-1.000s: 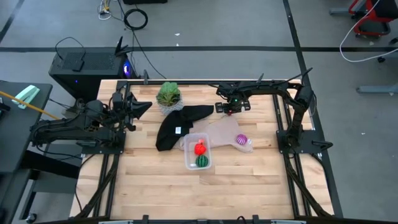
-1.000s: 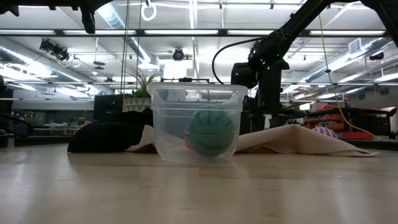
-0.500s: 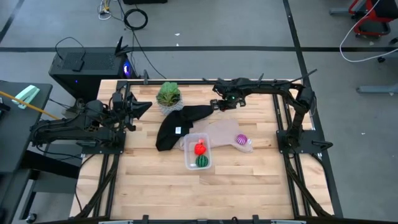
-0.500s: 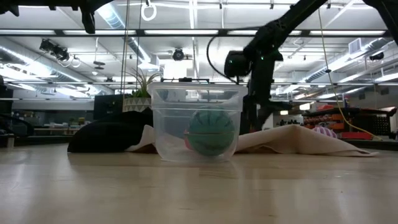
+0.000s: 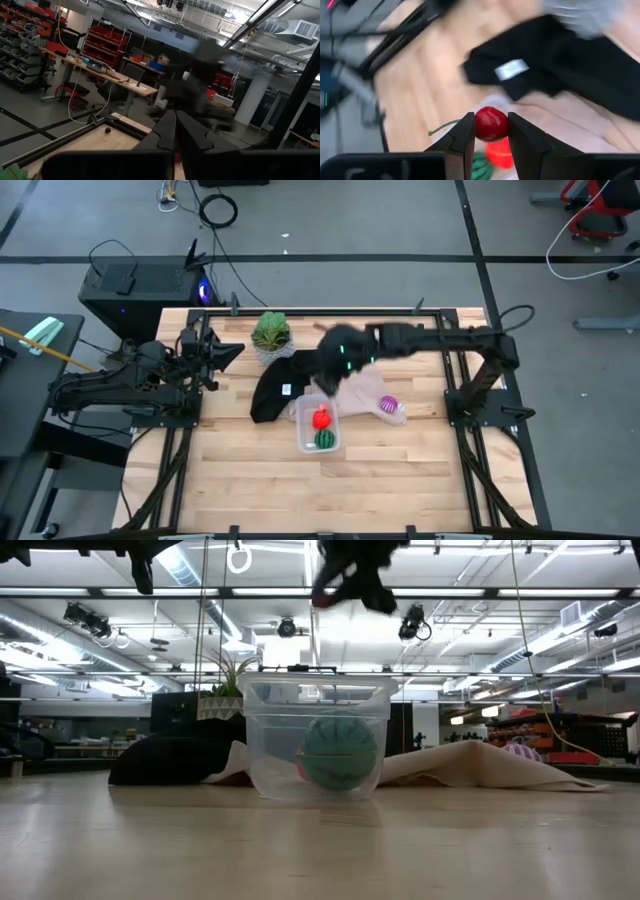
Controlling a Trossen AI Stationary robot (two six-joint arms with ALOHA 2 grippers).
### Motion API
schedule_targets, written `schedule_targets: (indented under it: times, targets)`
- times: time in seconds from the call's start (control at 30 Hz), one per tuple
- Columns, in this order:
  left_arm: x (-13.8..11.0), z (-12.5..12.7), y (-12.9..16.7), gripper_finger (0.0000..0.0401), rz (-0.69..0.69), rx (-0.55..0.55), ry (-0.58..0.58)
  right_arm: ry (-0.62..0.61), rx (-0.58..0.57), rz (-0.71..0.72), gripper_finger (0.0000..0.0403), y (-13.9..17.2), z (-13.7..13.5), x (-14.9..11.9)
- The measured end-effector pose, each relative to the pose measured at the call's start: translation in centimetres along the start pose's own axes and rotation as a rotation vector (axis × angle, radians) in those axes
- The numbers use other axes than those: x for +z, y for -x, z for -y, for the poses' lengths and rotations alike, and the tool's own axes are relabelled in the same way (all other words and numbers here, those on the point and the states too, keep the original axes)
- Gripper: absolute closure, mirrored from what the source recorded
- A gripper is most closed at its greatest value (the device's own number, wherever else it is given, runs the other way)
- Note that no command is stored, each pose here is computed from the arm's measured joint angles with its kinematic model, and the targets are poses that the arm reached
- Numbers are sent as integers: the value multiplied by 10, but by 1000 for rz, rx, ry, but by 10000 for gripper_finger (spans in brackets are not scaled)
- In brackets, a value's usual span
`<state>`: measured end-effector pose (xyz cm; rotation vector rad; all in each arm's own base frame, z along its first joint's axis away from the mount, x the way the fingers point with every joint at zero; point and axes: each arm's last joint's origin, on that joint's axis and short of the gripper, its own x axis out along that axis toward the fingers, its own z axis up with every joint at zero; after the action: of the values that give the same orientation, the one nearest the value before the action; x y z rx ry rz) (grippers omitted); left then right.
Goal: Pick and placing Produce into tupperware
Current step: Put the red cherry into the transparent container, then put the red onion into the transparent container
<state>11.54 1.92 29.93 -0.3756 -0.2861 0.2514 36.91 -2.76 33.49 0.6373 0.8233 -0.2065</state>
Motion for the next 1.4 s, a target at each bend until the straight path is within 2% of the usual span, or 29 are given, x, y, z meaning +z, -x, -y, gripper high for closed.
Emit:
schedule_targets:
  times: [0.1, 0.17, 0.47, 0.67, 0.87, 1.03, 1.17, 1.33, 1.4]
  targets:
    - [0, 0, 0, 390, 0, 0, -2, 190, 15, 11, 294, -1, -30, -17]
    - [0, 0, 0, 391, 0, 0, -3, 264, 17, 8, 294, -8, -39, -26]
    - [0, 0, 0, 377, 1, 0, -1, 270, -39, -84, 287, -37, -36, -38]
    - [0, 0, 0, 388, 1, 0, 2, 276, -79, -182, 249, -49, -25, -44]
    - [0, 0, 0, 388, -3, 1, 1, 262, -99, -184, 205, -50, -24, -45]
    - [0, 0, 0, 377, -2, 1, 0, 227, -275, -201, 198, -44, -12, -48]
    - [0, 0, 0, 375, -2, 1, 0, 166, -373, -212, 204, -37, 1, -45]
    - [0, 0, 0, 384, -3, 1, 0, 22, -512, -239, 206, -26, 28, -38]
    - [0, 0, 0, 388, -2, 1, 1, -47, -603, -322, 206, -18, 45, -38]
